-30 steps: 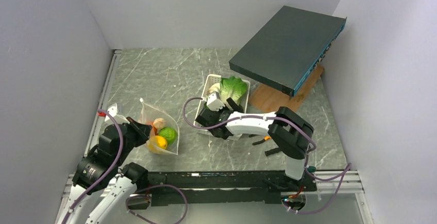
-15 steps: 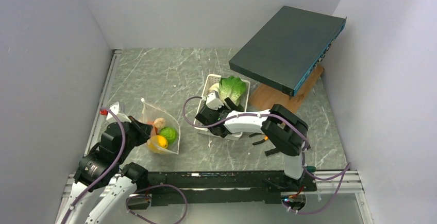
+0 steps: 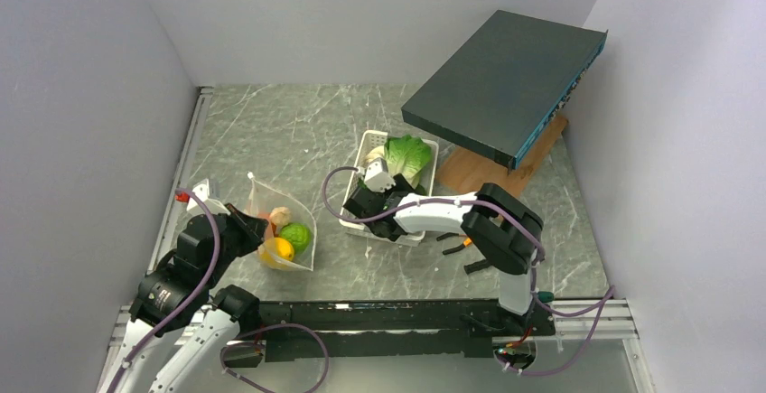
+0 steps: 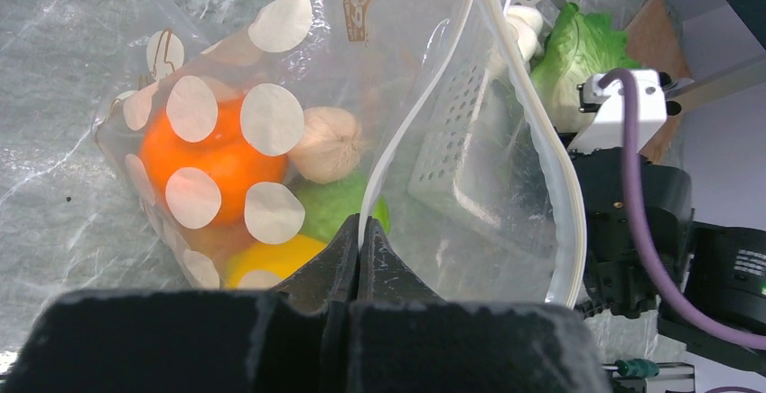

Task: Place the food in the zip-top bag and seal the zipper
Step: Pick up the fake fruit from the bin.

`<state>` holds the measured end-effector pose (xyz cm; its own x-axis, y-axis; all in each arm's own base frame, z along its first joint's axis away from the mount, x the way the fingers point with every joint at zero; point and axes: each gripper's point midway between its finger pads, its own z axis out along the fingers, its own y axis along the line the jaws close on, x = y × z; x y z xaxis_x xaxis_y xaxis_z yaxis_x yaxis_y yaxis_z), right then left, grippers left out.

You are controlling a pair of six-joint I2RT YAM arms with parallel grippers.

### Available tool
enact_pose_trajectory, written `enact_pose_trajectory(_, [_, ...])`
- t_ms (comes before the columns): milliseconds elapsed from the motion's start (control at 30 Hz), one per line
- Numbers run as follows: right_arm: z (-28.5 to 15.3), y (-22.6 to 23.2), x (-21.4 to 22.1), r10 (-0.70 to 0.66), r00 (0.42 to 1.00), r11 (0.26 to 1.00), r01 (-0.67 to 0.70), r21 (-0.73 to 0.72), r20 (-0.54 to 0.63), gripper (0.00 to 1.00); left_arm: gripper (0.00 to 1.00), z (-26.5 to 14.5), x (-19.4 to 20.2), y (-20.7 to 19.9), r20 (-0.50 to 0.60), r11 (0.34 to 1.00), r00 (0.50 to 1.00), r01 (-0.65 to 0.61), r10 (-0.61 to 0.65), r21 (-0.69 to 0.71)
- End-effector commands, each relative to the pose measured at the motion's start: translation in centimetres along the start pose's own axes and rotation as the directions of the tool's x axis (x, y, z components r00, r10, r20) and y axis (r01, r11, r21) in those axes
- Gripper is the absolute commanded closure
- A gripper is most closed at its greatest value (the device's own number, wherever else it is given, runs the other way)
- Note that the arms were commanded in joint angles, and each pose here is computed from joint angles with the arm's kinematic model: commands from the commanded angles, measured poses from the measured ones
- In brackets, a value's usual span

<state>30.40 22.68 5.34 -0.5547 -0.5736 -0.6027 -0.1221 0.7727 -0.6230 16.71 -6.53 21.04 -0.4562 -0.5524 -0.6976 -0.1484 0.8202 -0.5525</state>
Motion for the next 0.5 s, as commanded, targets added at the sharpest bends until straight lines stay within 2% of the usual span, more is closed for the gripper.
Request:
enact_pose_trajectory(0, [-2.1,-0.2,-1.7,0.117,0.993,0.987,-0.117,-0.114,-0.006,0.63,1.00,-0.3,-0.6,-0.8,0.013,0.999,1.000,-0.002,0.002,0.032])
enact_pose_trajectory(333, [-6.3,-2.3,-4.9,0.204,0.978,0.946,-0.187,-0.266,0.037,0.91,1.00,0.1,-0.5,-1.1,0.006,0.999,1.000,-0.014,0.014,0.039])
enact_pose_trajectory(400, [-7.6,-1.4,-5.2,0.226,0.974,0.905,-0.198,-0.377,0.030,0.99,1.00,0.3,-0.4,-1.1,0.001,0.999,1.000,-0.015,0.015,0.039])
enact_pose_trajectory(467, [-9.7,-0.1,-5.8,0.282,0.958,0.816,-0.213,-0.537,0.048,0.99,1.00,0.4,-0.3,-1.1,-0.001,0.999,1.000,-0.020,0.020,0.039])
